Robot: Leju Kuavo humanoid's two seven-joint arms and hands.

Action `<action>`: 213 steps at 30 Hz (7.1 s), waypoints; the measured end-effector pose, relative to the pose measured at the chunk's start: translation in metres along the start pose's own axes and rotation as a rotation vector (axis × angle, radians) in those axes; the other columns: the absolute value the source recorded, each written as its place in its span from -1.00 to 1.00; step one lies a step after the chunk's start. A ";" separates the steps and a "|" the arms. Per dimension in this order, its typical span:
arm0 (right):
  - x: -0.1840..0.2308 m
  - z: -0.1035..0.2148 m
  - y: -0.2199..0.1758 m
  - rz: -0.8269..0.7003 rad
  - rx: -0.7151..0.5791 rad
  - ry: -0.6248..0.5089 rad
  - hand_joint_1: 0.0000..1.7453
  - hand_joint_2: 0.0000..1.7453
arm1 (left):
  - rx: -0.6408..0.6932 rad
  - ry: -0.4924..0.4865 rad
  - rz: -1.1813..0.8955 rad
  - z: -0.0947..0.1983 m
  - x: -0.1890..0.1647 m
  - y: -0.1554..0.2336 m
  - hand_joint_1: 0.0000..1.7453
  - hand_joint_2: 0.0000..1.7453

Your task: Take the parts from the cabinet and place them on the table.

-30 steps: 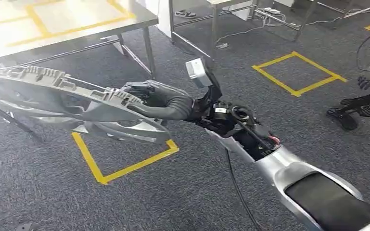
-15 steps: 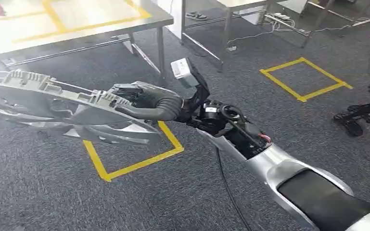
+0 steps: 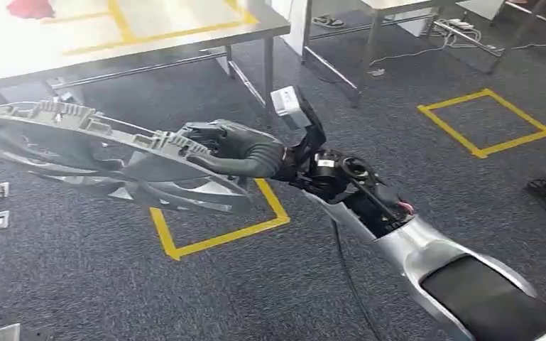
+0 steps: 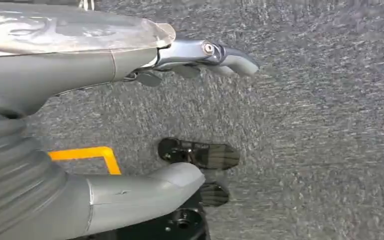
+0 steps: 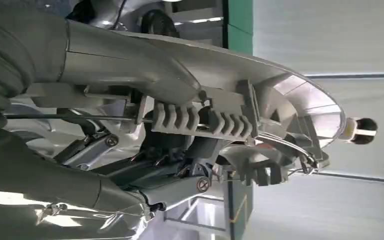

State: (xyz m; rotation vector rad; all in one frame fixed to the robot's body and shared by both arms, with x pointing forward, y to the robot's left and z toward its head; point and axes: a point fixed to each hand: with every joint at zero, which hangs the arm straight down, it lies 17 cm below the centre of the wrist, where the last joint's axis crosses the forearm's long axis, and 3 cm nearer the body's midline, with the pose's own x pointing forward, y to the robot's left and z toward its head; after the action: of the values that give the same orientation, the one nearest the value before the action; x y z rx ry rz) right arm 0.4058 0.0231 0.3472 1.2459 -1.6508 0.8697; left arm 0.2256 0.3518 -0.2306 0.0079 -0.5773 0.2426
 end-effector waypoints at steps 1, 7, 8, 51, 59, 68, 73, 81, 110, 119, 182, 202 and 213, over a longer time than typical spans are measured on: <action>0.001 0.000 0.000 0.002 0.000 -0.001 1.00 1.00 | 0.000 -0.004 0.000 -0.001 0.002 0.000 -1.00 1.00; -0.004 0.001 -0.003 0.001 -0.009 0.009 1.00 1.00 | 0.001 0.001 -0.002 -0.001 0.003 0.002 -1.00 1.00; -0.003 0.001 -0.003 0.005 -0.008 0.009 1.00 1.00 | 0.000 -0.001 -0.003 -0.001 0.004 0.002 -1.00 1.00; -0.014 0.002 -0.018 0.043 -0.061 0.043 1.00 1.00 | -0.016 0.020 0.009 -0.001 0.001 -0.004 -1.00 1.00; -0.014 0.002 -0.018 0.043 -0.061 0.039 1.00 1.00 | -0.021 0.032 0.010 0.000 -0.001 -0.005 -1.00 1.00; -0.014 0.002 -0.018 0.042 -0.062 0.040 1.00 1.00 | -0.031 0.033 0.011 0.000 -0.001 -0.006 -1.00 1.00; -0.014 0.002 -0.018 0.042 -0.062 0.042 1.00 1.00 | -0.033 0.034 0.011 0.000 -0.001 -0.007 -1.00 1.00; -0.015 0.003 -0.018 0.041 -0.062 0.045 1.00 1.00 | -0.033 0.035 0.008 0.000 -0.001 -0.007 -1.00 1.00; -0.017 0.006 -0.022 0.030 -0.083 0.041 1.00 1.00 | -0.033 0.032 0.001 -0.001 0.002 -0.006 -1.00 1.00; -0.016 0.006 -0.022 0.033 -0.083 0.043 1.00 1.00 | -0.028 0.030 -0.001 -0.001 0.003 -0.003 -1.00 1.00; -0.016 0.006 -0.023 0.034 -0.086 0.043 1.00 1.00 | -0.037 0.034 -0.002 -0.001 0.002 -0.008 -1.00 1.00; -0.013 0.005 -0.023 0.036 -0.086 0.040 1.00 1.00 | -0.039 0.032 -0.005 -0.001 0.003 -0.009 -1.00 1.00; -0.016 0.008 -0.023 0.030 -0.092 0.040 1.00 1.00 | -0.039 0.035 -0.007 -0.001 0.003 -0.009 -1.00 1.00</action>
State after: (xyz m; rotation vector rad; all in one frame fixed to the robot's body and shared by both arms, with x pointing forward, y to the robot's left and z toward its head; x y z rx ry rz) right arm 0.4285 0.0155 0.3305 1.1367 -1.6630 0.8227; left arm 0.2305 0.3437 -0.2296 -0.0320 -0.5469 0.2238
